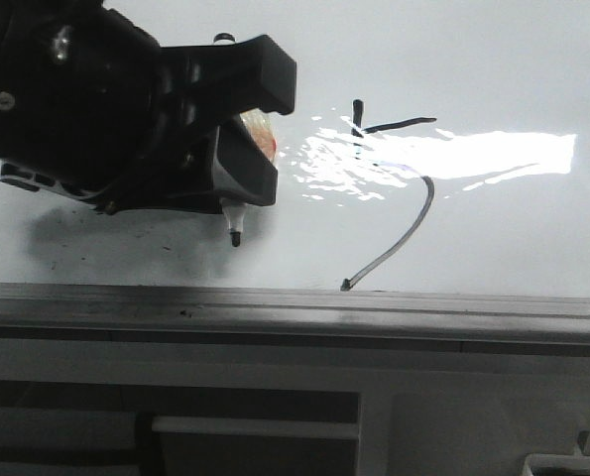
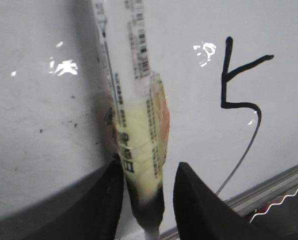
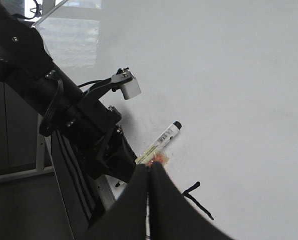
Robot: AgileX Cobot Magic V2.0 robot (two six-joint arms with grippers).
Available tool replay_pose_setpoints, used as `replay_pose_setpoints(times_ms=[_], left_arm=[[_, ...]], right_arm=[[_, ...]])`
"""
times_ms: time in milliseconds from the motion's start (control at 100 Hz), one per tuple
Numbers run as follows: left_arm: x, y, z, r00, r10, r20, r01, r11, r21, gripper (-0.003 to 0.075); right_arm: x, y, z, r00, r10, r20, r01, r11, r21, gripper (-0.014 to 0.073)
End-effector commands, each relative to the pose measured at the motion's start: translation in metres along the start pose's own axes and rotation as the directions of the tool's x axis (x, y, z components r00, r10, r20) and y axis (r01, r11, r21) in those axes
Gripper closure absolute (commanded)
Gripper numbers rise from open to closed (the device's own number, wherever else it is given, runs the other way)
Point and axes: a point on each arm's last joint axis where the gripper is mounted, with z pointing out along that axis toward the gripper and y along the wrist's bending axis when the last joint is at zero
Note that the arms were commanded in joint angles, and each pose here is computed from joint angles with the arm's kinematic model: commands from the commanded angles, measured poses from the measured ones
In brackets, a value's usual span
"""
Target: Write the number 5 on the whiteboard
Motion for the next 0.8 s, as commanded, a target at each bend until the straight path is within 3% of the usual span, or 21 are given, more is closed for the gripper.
replay_pose_setpoints(times_ms=[0, 160, 230, 430, 530, 600, 790], left_arm=[[-0.010, 0.006, -0.001, 0.997, -0.021, 0.074, 0.025, 0.998, -0.058, 0.0416], [-0.014, 0.003, -0.004, 0.996, -0.023, 0.091, 0.028, 0.998, -0.048, 0.0143], [-0.020, 0.001, -0.009, 0.993, -0.024, 0.114, 0.029, 0.999, -0.035, 0.0064], [-0.040, -0.007, -0.044, 0.973, -0.044, 0.226, 0.037, 0.999, 0.037, 0.0051], [-0.052, -0.011, -0.075, 0.947, -0.043, 0.317, 0.016, 0.996, 0.086, 0.0097], [-0.057, -0.012, -0.100, 0.920, 0.008, 0.391, -0.051, 0.994, 0.100, 0.0174], [-0.040, 0.002, -0.158, 0.833, 0.153, 0.532, -0.222, 0.973, 0.067, 0.0497]], right_arm=[[-0.014, -0.007, -0.005, 0.996, 0.005, 0.084, -0.010, 0.999, 0.053, 0.0657], [-0.014, -0.007, -0.005, 0.996, 0.005, 0.084, -0.010, 0.999, 0.053, 0.0657], [-0.014, -0.007, -0.005, 0.996, 0.005, 0.084, -0.010, 0.999, 0.053, 0.0657], [-0.014, -0.007, -0.005, 0.996, 0.005, 0.084, -0.010, 0.999, 0.053, 0.0657], [-0.014, -0.006, -0.007, 0.997, -0.007, 0.079, 0.002, 0.999, 0.054, 0.0657], [-0.013, -0.005, -0.012, 0.997, -0.027, 0.076, 0.023, 0.998, 0.058, 0.0657], [0.004, 0.001, -0.042, 0.994, -0.101, 0.030, 0.098, 0.989, 0.108, 0.0637]])
